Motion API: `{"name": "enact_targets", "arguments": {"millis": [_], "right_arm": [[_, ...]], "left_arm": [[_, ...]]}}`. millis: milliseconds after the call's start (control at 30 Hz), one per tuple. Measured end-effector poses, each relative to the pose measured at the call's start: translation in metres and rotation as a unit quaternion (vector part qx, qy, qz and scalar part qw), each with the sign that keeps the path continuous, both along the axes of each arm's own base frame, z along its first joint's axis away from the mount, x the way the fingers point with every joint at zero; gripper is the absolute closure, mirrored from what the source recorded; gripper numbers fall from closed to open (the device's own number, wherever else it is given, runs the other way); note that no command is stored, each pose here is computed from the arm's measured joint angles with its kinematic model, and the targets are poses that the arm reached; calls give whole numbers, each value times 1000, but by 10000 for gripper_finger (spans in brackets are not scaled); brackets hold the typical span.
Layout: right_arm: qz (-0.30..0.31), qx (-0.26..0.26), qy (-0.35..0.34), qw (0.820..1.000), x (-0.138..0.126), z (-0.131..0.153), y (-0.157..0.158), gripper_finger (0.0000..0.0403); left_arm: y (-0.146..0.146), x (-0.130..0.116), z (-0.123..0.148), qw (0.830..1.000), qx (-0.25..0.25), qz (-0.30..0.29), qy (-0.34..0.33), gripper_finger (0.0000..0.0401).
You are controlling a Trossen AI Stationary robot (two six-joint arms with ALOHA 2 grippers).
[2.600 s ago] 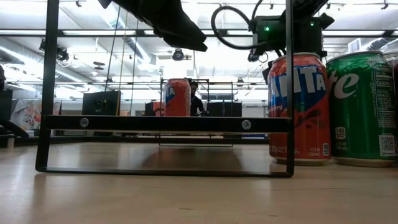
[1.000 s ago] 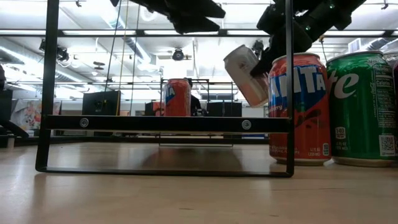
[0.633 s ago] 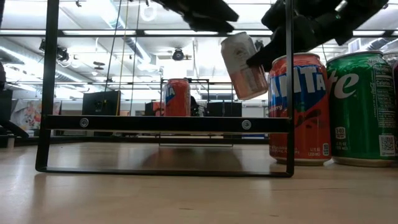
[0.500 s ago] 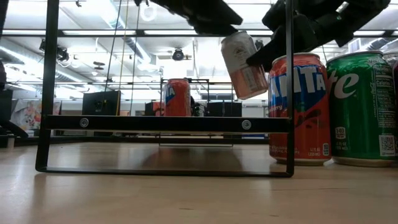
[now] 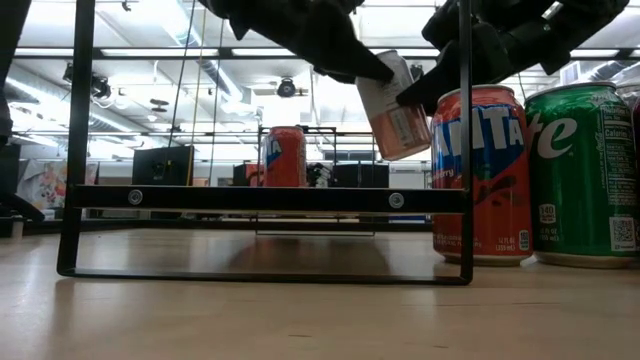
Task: Place canned beverage on shelf
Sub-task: Put the pink white soda can on the shelf
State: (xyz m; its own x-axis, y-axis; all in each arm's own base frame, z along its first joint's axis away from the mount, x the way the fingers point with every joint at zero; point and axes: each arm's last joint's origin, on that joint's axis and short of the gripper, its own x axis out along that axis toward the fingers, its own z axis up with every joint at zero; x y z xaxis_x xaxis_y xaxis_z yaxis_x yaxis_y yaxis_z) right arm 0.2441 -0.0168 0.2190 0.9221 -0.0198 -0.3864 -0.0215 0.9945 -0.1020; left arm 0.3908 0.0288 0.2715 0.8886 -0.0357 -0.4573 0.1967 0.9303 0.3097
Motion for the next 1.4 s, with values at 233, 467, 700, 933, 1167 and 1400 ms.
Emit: {"name": "enact_targets", "arguments": {"millis": [233, 467, 700, 933, 1167, 1400], "right_arm": [[-2, -1, -8, 1000, 1, 2, 0, 86], [-2, 1, -5, 1000, 1, 1, 0, 86], [-10, 24, -5, 1000, 1, 1, 0, 58], [-40, 12, -10, 999, -5, 8, -1, 12], [-62, 8, -1, 998, -29, 23, 1, 15], [-90, 20, 13, 996, -37, 22, 11, 15]], "left_arm": [[1, 1, 2, 1000, 5, 5, -8, 30], [1, 2, -3, 1000, 3, 4, -1, 91], [1, 2, -2, 1000, -3, 6, -1, 99], [1, 2, -4, 1000, -12, 23, 6, 95], [2, -2, -6, 997, -30, 61, 33, 94], [1, -12, 13, 985, -93, 111, 91, 94]]}}
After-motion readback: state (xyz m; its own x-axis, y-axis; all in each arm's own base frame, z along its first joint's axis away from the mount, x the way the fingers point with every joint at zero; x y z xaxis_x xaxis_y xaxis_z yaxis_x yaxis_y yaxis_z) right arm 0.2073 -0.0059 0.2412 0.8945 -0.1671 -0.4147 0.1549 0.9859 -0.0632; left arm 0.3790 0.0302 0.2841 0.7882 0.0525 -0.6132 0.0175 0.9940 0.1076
